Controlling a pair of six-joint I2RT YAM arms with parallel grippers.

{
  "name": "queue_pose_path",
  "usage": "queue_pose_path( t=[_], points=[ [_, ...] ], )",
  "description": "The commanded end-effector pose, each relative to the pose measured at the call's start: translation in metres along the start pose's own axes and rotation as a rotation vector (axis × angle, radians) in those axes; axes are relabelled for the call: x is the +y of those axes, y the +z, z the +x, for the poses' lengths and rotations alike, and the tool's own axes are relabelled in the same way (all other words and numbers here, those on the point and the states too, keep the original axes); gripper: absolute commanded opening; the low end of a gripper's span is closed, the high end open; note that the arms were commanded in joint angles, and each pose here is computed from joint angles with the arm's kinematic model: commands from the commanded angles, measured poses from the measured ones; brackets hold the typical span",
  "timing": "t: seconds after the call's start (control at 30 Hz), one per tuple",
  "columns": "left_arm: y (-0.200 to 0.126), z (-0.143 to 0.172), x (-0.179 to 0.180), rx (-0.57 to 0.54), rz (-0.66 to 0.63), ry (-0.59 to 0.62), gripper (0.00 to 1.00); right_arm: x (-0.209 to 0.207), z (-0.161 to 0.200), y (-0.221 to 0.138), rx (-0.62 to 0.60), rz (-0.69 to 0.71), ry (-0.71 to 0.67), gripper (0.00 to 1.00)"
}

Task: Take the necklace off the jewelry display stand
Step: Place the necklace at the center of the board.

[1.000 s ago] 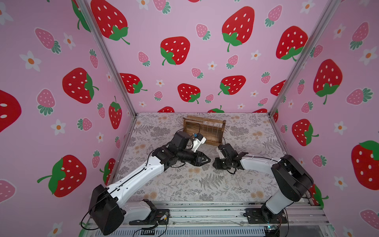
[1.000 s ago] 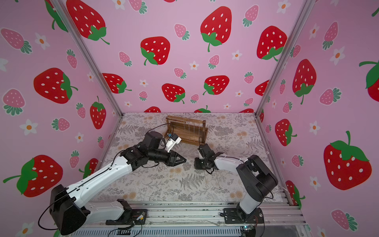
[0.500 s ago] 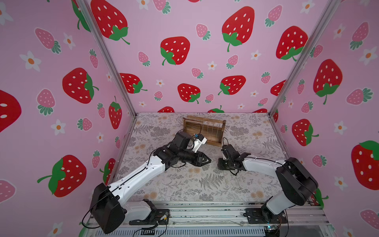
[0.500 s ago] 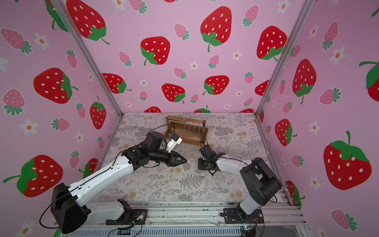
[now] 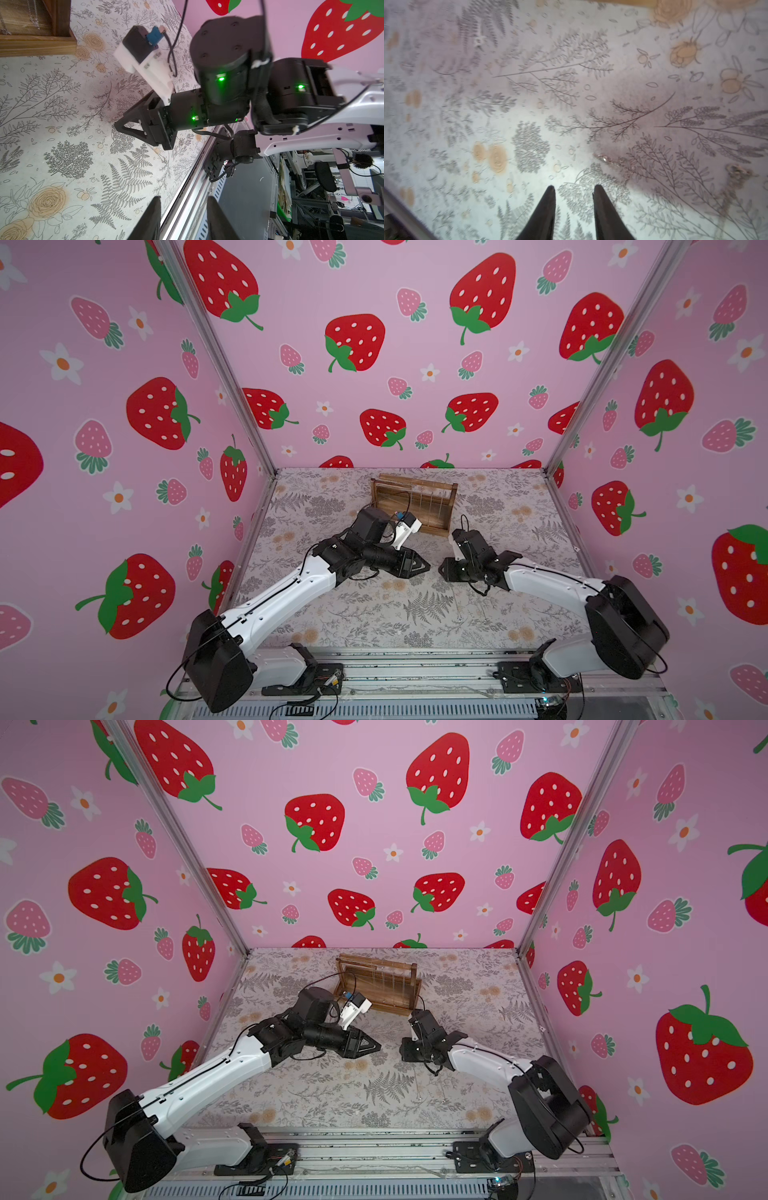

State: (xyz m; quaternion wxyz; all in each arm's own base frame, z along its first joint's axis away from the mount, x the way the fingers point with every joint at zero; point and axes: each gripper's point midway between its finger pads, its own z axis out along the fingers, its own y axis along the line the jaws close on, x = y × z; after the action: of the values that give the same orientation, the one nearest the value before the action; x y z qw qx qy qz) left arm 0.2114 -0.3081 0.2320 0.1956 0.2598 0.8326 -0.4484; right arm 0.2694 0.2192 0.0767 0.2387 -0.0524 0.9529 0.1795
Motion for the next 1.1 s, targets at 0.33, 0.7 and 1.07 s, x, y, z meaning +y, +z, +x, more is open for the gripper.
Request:
queue_pose_path(
  t=[0.33,0.7,1.07],
  points=[
    [0.002,-0.01,-0.014,-0.04,0.043,0.07,0.38,-0.033,0.091,-0.073,0.138,0.329,-0.106,0.35],
    [0.002,0.003,-0.009,-0.046,0.043,0.065,0.38,-0.042,0.12,-0.056,0.16,0.479,-0.102,0.37],
    [-0.006,0.008,-0.01,-0.04,0.019,0.068,0.37,-0.047,0.112,-0.031,0.135,0.462,-0.022,0.3]
  ],
)
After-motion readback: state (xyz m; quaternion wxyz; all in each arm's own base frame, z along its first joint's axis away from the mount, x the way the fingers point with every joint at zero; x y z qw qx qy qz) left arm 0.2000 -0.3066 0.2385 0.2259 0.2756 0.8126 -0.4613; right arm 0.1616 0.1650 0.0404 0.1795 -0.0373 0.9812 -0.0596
